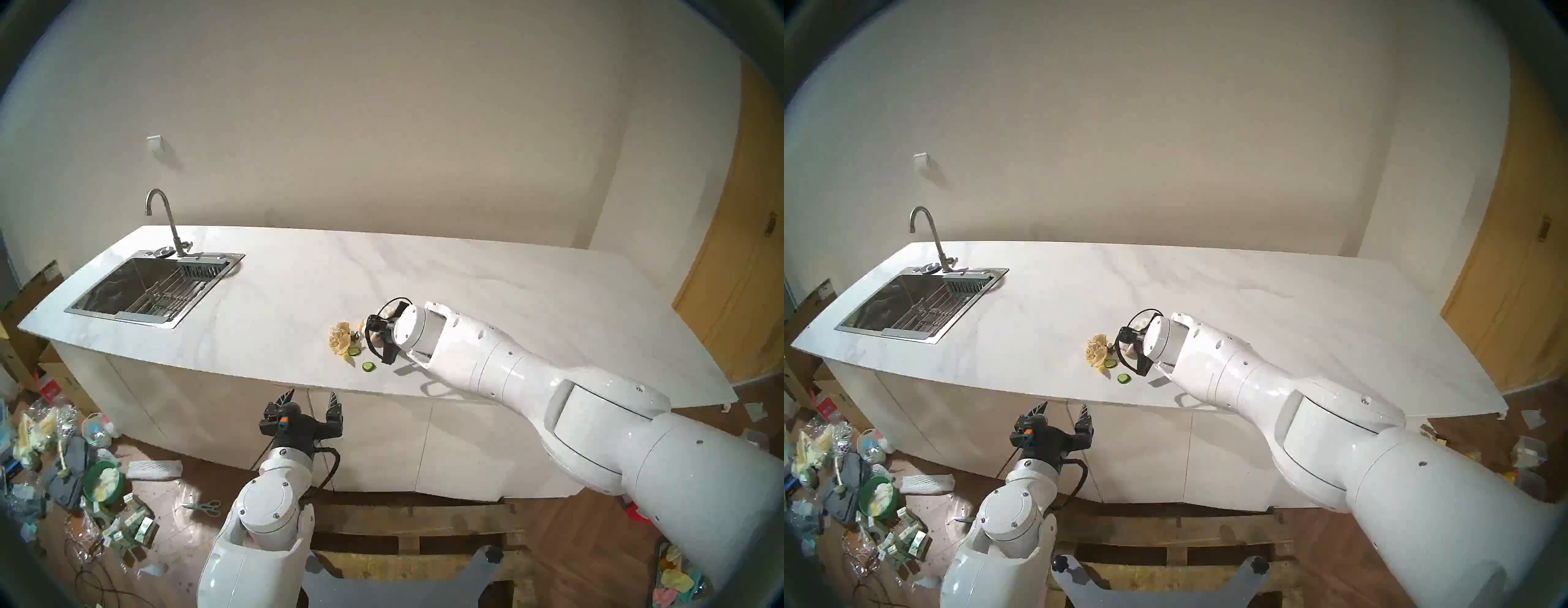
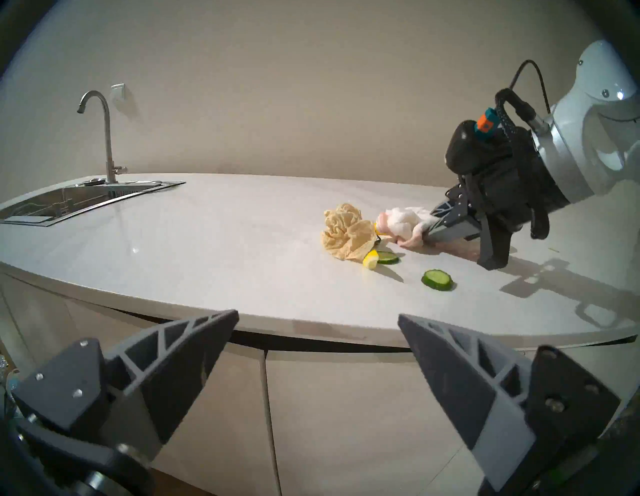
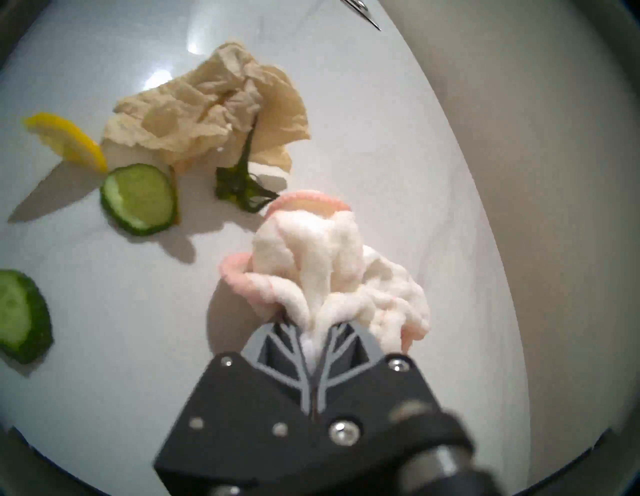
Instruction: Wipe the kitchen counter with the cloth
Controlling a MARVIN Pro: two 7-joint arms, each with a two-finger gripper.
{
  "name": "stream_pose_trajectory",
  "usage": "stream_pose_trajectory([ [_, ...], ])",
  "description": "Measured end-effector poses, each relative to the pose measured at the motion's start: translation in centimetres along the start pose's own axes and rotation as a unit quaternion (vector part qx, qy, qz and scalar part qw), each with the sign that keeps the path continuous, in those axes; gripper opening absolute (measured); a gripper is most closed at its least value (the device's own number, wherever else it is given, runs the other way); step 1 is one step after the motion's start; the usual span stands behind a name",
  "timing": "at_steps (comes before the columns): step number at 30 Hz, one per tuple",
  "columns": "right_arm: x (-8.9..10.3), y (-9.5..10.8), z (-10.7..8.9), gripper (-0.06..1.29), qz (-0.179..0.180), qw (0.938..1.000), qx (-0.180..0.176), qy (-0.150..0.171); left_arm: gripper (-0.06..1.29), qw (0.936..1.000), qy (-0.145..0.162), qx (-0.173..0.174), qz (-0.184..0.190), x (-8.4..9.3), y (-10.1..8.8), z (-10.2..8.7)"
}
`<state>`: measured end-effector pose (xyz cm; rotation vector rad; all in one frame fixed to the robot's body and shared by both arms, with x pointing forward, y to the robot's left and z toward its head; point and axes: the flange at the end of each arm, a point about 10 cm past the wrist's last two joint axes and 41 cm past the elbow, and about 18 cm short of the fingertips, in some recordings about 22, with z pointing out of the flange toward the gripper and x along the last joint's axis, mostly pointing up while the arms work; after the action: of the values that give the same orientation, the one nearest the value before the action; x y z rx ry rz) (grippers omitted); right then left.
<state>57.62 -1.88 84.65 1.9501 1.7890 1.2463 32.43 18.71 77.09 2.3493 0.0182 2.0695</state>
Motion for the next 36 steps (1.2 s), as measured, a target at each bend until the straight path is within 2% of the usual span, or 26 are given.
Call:
stream_pose_trajectory([
  [8, 0.5, 2.0, -2.3, -0.02, -0.016, 0.9983, 0.049, 0.028, 1.26, 1.0, 0.0, 0.0, 0.0, 0.0, 0.0, 0.0],
  [12, 0.5, 3.3, -3.5, -0.02, -0.021, 0.9978, 0.047, 0.042, 1.26, 1.0, 0.0, 0.0, 0.0, 0.0, 0.0, 0.0],
  [21, -0.3, 6.7, -4.9, -0.02, 0.005, 0.9981, -0.027, 0.055, 1.26, 1.0, 0.0, 0.0, 0.0, 0.0, 0.0, 0.0],
  [27, -0.6, 8.9, -5.2, -0.02, 0.032, 0.9937, -0.091, 0.056, 1.26, 1.0, 0.0, 0.0, 0.0, 0.0, 0.0, 0.0],
  [31, -1.5, 9.1, -4.5, -0.02, 0.041, 0.9916, -0.116, 0.04, 1.26, 1.0, 0.001, 0.0, 0.0, 0.1, 0.0, 0.0],
  [36, -2.6, 7.9, -3.1, -0.02, 0.037, 0.9937, -0.105, 0.014, 1.26, 1.0, 0.001, 0.0, 0.0, 0.1, 0.0, 0.0],
])
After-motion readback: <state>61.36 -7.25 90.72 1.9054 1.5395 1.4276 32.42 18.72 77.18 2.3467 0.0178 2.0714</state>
